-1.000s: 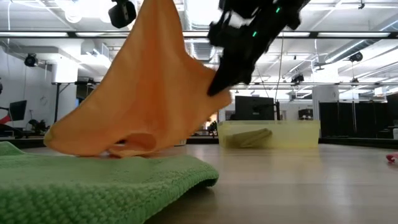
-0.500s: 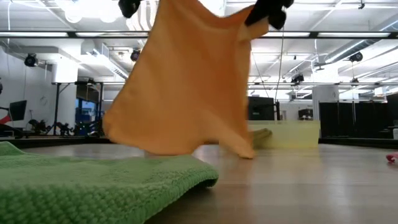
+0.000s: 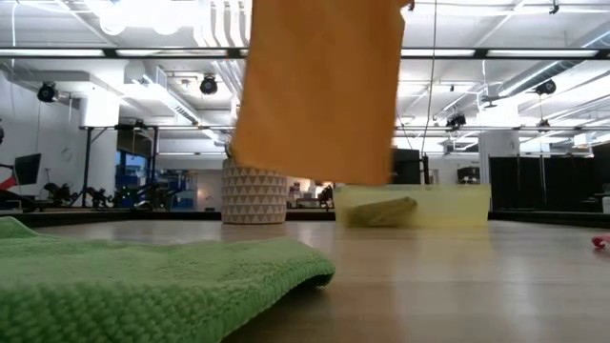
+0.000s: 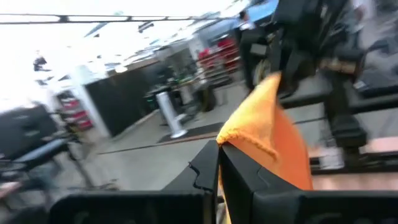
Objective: Fold microfiber towels
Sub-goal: Fold the orange microfiber cloth
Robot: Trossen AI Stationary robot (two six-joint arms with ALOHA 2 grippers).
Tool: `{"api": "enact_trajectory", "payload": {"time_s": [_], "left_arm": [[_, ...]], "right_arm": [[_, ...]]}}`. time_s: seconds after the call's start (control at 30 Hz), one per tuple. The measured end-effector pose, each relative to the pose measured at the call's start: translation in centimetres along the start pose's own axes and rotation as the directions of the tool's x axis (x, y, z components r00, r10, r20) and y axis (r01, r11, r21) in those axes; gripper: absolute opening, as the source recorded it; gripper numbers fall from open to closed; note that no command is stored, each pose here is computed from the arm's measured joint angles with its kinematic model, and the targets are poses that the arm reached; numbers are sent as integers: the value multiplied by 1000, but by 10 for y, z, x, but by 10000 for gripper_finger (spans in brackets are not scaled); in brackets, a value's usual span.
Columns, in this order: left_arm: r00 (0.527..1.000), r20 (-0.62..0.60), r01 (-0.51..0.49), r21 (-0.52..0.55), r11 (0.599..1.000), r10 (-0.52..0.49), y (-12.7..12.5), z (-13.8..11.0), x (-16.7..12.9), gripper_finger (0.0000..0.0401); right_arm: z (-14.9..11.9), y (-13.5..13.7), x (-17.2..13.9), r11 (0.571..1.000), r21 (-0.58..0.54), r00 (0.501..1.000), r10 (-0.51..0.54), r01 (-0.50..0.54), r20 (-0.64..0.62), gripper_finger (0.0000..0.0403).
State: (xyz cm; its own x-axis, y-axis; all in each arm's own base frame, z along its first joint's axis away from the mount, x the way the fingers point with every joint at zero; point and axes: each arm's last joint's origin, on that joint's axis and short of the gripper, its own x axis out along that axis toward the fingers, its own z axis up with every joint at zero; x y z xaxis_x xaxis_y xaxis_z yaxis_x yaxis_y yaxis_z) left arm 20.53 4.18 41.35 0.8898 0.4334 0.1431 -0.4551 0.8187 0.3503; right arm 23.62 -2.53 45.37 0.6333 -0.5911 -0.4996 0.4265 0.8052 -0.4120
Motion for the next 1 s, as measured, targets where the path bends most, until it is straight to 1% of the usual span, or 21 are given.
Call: {"api": "enact_trajectory", "payload": {"time_s": [0.07, 0.13, 0.2, 0.23, 0.3, 0.37, 0.47, 0.57, 0.63, 0.7, 0.77, 0.8, 0.9, 1.0], "left_arm": [[997, -27, -70, 45, 997, 71, 1, -2, 3, 0], [987, -66, -140, 95, 986, 146, 1, -5, 6, 0], [977, -97, -176, 122, 977, 188, 0, -9, 8, 0], [975, -112, -179, 127, 976, 193, -1, -12, 9, 0], [973, -142, -161, 136, 978, 180, -6, -20, 10, 0], [973, -183, -123, 125, 985, 144, -15, -29, 10, 0], [965, -249, -66, 62, 996, 80, -34, -45, 7, 0], [956, -293, 19, 29, 999, -10, -56, -57, -1, 0], [951, -297, 90, 9, 996, -84, -73, -61, -10, 0], [936, -312, 173, 6, 985, -162, -89, -64, -19, 0], [911, -341, 257, 23, 966, -234, -105, -69, -30, 0], [897, -352, 289, 13, 957, -266, -112, -72, -34, 0], [855, -389, 352, -51, 935, -343, -134, -86, -47, 0], [802, -432, 409, -103, 907, -411, -156, -103, -60, 0]], "right_arm": [[9, -6, -4, 996, -40, 997, -76, 77, 20, 9], [16, -9, -6, 990, -62, 992, -122, 124, 30, 9], [19, -8, -4, 990, -64, 991, -127, 129, 30, 8], [19, -6, -2, 990, -63, 992, -123, 124, 19, 8], [14, 5, 4, 995, -60, 996, -80, 79, -25, 8], [5, 20, 12, 998, -62, 995, -31, 25, -96, 8], [-12, 53, 22, 996, -78, 980, 30, -46, -195, 8], [-28, 87, 21, 992, -61, 971, 97, -112, -217, 8], [-36, 109, 17, 985, -12, 964, 167, -174, -207, 8], [-45, 129, 10, 972, 40, 950, 236, -233, -206, 8], [-55, 148, 4, 954, 79, 931, 300, -290, -207, 8], [-60, 157, 0, 944, 98, 921, 330, -316, -208, 8], [-79, 185, -5, 911, 147, 880, 411, -386, -238, 8], [-100, 211, -8, 872, 200, 826, 488, -447, -282, 8]]}}
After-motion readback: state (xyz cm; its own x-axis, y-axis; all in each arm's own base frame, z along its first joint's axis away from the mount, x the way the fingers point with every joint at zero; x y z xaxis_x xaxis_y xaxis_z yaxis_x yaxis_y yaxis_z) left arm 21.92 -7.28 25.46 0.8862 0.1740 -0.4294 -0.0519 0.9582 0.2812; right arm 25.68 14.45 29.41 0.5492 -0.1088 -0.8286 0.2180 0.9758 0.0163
